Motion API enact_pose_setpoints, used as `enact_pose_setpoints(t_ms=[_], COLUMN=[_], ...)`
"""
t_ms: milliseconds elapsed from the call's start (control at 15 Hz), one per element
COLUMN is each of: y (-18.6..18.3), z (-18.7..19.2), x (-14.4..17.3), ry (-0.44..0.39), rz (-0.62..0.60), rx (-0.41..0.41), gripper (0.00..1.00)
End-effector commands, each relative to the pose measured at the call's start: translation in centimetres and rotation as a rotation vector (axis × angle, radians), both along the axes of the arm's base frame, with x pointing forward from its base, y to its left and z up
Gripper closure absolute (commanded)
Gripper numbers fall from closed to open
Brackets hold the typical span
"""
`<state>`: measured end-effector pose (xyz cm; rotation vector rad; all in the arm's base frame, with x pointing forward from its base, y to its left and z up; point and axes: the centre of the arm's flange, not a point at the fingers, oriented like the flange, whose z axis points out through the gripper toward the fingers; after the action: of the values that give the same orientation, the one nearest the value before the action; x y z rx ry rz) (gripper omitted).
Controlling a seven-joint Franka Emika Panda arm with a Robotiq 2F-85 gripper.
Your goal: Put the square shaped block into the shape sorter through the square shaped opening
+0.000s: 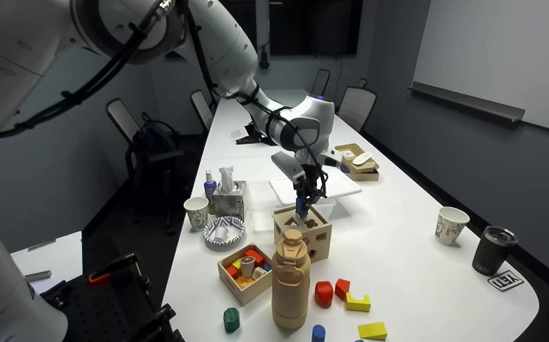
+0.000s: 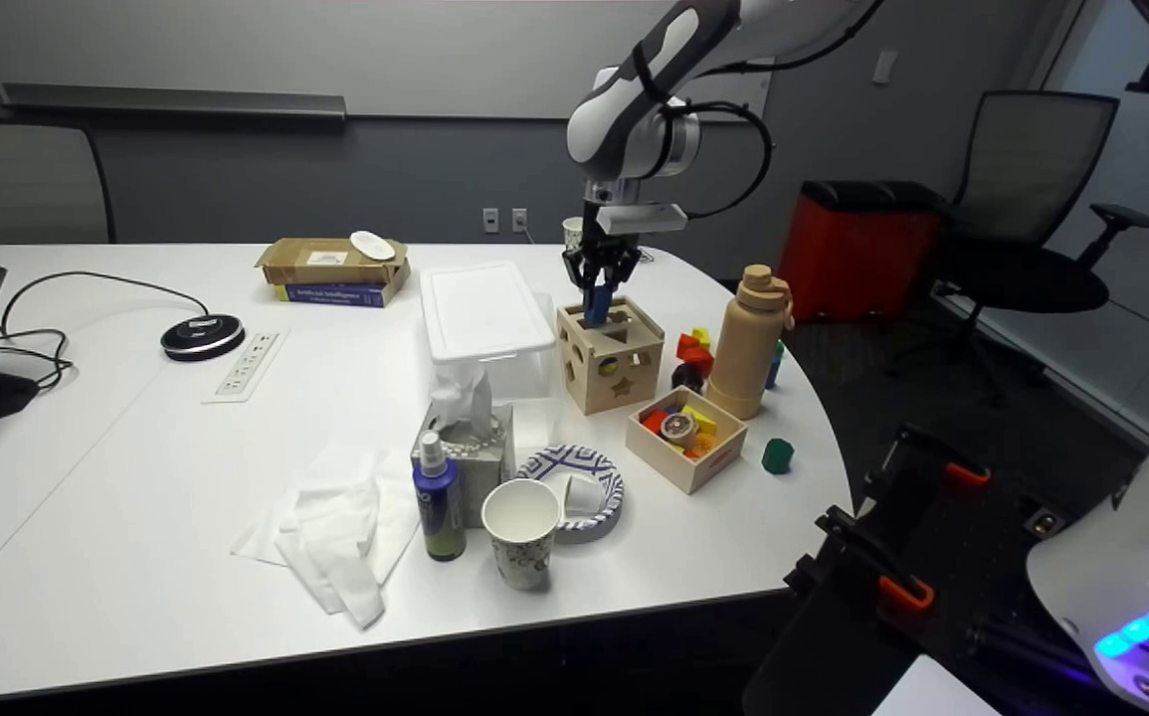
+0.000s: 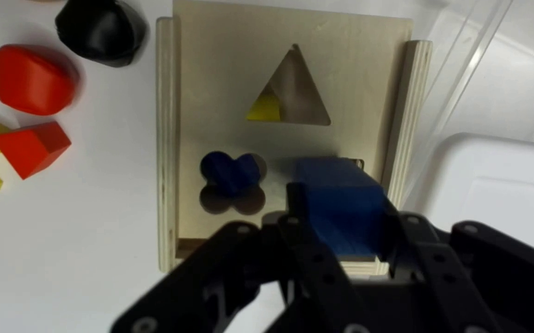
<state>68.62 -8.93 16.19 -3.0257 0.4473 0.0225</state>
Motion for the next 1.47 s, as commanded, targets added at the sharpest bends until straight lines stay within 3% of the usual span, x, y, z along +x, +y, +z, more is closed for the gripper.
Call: enact_pose_setpoints(t_ms=[0,1200,1267,1400], y=[0.9,0.2,0.3,0.6], z=[0.0,-0.9,-0.8,-0.5], x=[1.2,0.9,0.9,0.8], ry=[0.006,0.012,0.008,0.003], rz=[-0.021,-0.038,-0.041,-0.05], rx=[0.015,0.003,0.001,0.004], gripper=[0.91,0.91,0.41,0.34])
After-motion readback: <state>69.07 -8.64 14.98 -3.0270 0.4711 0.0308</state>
